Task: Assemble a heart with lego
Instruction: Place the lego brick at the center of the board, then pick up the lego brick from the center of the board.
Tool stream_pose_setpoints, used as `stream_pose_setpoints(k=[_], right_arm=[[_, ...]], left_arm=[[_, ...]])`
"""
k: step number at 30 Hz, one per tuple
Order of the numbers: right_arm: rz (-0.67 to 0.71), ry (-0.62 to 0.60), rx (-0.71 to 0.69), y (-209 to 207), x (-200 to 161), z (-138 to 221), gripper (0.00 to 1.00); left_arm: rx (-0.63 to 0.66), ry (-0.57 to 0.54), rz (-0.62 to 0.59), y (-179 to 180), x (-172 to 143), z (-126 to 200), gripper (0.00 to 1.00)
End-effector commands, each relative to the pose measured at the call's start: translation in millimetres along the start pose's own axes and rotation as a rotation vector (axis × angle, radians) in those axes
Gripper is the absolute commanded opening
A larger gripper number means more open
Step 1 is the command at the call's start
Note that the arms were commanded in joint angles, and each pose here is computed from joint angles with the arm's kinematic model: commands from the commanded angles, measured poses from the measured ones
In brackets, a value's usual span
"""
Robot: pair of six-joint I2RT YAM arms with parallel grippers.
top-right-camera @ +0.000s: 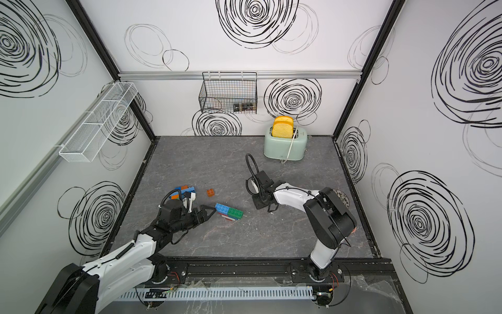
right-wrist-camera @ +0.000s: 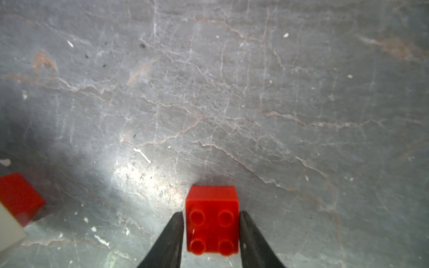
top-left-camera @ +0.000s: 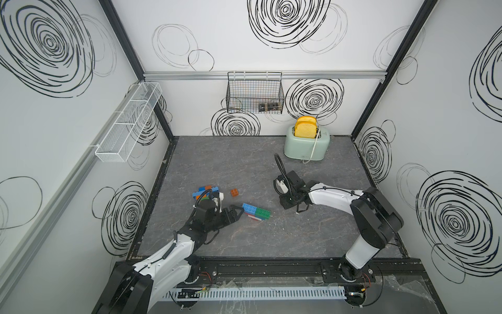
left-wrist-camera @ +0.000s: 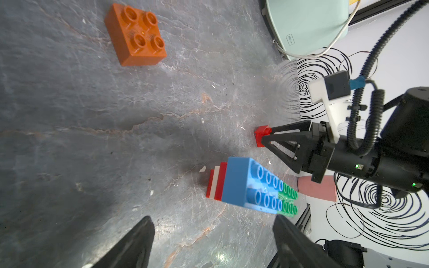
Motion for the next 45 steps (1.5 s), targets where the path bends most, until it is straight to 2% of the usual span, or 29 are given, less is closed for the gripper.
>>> stream_pose_setpoints(k=[1, 15, 22, 30, 38, 45], right_arm=[[0.017, 0.056, -0.017, -4.6, -2.6, 7.7, 0.45], [0.058, 0.14, -0.023, -4.6, 0.6, -5.0, 0.48], [0.07, 0.145, -0.013, -2.0, 4.1, -4.8, 0.35], [0.107, 0.121, 0.026, 4.9, 12.0, 11.2, 0.33], [0.345, 0.039, 0.077, 41.5, 26.3, 56.5, 0.31], [0.544, 0.017, 0.14, 88.6, 17.1, 77.7, 0.32]], left_arm=[[-0.063, -0.058, -0.022, -19.9, 15.9, 2.1, 0.85], [-0.071, -0.068, -0.014, -17.4, 13.4, 3.8, 0.85], [-0.067, -0.066, -0.011, -15.6, 12.1, 3.5, 0.86], [-0.104, -0.03, -0.031, -23.3, 8.4, -1.8, 0.87], [-0.144, 0.026, -0.085, -40.2, 2.2, -16.1, 0.87], [-0.176, 0.015, -0.095, -47.7, 5.9, -22.1, 0.86]])
Point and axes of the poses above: each gripper's point midway between its finger pads, its own z axis back along the fingers, its own y axis along the line the jaws close on, x = y × z, the point moved 2 cm from there along z, back along the fingers, and after that the axes turned 2 degrees about -z, right-handed, at the moved point
